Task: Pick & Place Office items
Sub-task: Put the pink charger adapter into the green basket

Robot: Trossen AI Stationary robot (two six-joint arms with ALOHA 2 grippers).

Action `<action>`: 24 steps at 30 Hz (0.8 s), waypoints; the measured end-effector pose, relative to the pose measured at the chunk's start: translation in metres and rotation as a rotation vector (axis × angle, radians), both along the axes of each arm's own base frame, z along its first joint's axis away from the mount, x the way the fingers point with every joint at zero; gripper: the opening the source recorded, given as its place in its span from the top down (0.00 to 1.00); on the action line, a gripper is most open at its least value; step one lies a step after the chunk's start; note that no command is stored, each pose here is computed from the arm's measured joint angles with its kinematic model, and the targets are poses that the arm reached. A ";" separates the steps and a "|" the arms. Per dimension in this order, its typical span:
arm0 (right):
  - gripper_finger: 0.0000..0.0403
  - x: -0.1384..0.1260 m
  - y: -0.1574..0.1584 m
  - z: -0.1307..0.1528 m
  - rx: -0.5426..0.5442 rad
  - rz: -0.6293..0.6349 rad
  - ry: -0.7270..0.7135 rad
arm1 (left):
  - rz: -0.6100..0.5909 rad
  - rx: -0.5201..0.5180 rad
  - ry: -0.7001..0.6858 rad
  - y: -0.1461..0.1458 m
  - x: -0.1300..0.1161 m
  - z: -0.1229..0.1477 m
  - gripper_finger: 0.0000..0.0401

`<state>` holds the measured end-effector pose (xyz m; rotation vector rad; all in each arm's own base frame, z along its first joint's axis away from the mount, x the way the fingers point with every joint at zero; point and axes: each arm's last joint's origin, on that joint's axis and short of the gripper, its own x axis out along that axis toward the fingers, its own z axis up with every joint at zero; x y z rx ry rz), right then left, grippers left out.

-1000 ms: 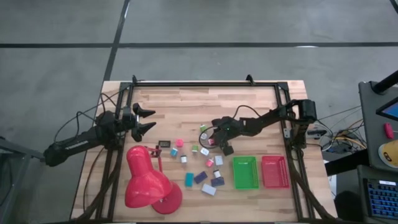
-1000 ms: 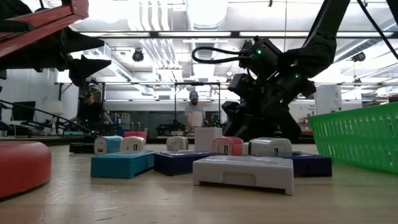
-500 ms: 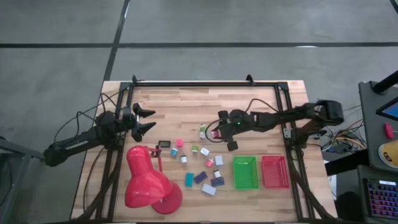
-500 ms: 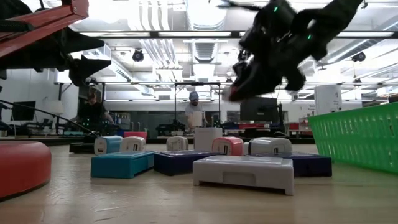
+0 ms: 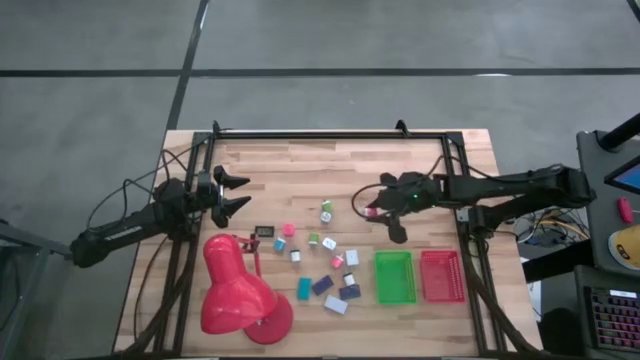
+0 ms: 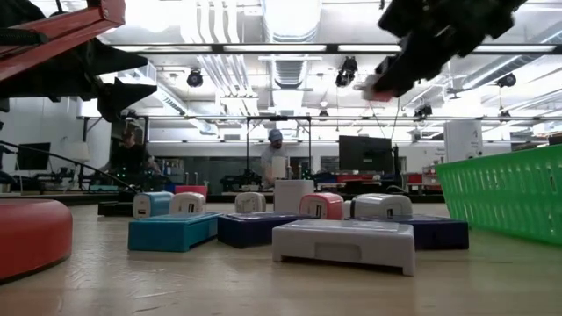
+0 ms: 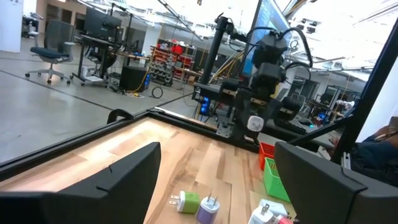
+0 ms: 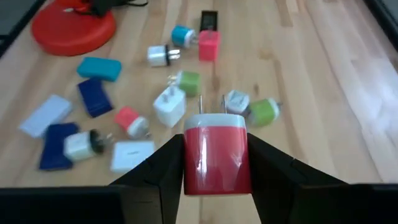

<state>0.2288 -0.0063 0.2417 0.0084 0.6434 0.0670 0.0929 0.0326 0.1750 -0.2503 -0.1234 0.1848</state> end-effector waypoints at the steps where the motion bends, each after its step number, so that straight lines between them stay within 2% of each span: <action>1: 0.64 -0.003 0.003 0.002 0.014 0.000 0.007 | 0.000 0.000 0.000 0.000 0.000 0.000 0.20; 9: 0.64 -0.027 0.027 0.001 0.134 -0.095 0.149 | 0.000 0.000 0.000 0.000 0.000 0.000 0.20; 13: 0.63 -0.033 0.043 -0.007 0.140 -0.139 0.240 | 0.000 0.000 0.000 0.000 0.000 0.000 0.20; 17: 0.63 -0.035 0.058 -0.014 0.079 -0.119 0.282 | 0.000 0.000 0.000 0.000 0.000 0.000 0.20; 24: 0.64 -0.034 0.081 -0.026 0.097 -0.048 0.359 | 0.000 -0.001 0.003 0.000 0.000 0.000 0.20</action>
